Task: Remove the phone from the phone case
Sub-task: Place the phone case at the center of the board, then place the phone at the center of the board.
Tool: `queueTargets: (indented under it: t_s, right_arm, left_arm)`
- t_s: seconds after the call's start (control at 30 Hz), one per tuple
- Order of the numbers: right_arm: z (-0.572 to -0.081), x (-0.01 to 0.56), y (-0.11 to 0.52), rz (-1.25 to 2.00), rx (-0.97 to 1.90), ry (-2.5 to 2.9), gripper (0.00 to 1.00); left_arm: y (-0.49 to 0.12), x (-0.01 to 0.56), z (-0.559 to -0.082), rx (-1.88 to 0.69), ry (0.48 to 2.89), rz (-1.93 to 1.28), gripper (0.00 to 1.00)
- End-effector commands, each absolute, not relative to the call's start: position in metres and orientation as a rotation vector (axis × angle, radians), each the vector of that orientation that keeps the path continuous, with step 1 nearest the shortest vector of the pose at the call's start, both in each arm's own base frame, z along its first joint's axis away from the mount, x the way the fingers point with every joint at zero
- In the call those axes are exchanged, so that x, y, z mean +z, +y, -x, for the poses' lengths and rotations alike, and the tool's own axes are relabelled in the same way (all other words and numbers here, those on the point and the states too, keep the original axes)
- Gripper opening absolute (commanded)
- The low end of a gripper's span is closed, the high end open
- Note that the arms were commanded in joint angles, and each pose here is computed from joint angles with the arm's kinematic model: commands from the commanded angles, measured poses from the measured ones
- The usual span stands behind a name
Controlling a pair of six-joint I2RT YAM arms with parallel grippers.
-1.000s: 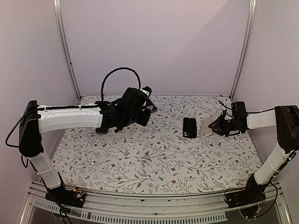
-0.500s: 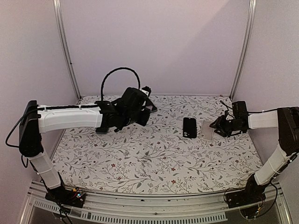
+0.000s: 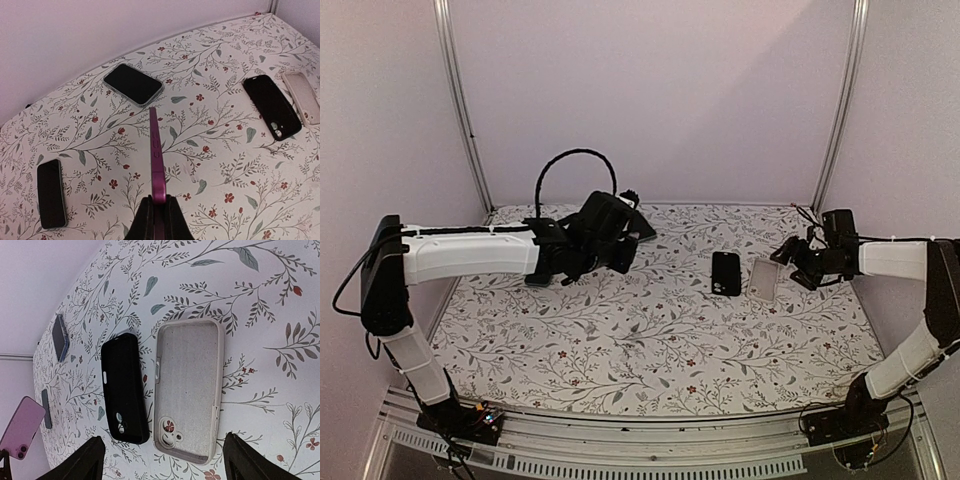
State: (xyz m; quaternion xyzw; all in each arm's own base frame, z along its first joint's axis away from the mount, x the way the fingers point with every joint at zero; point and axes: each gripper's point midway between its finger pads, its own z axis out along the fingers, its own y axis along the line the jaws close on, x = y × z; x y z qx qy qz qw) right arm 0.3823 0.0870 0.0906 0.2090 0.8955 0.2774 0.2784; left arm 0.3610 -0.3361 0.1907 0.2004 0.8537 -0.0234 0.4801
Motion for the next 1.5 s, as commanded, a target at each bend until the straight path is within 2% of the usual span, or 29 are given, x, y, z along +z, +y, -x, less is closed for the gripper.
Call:
queueTargets:
  t_s: [0.0,0.53,0.97,1.17,1.47]
  right_arm:
    - [-0.391,0.117,0.088,-0.491,0.728,2.345,0.85]
    - [-0.399,0.127,0.110,-0.410,0.735,2.349,0.89]
    - [-0.398,0.125,0.113,-0.402,0.741,2.358,0.89]
    - [-0.398,0.125,0.113,-0.402,0.741,2.358,0.89]
    - [-0.397,0.122,0.115,-0.397,0.741,2.367,0.90]
  left_arm:
    - [-0.320,0.196,-0.372,-0.019,2.071,-0.405,0.00]
    - [-0.284,0.135,-0.381,0.262,2.149,-0.462,0.00]
    - [-0.282,0.092,-0.373,0.360,2.221,-0.575,0.00]
    - [-0.284,0.073,-0.364,0.401,2.250,-0.625,0.09]
    - [-0.282,0.049,-0.344,0.417,2.297,-0.659,0.13]
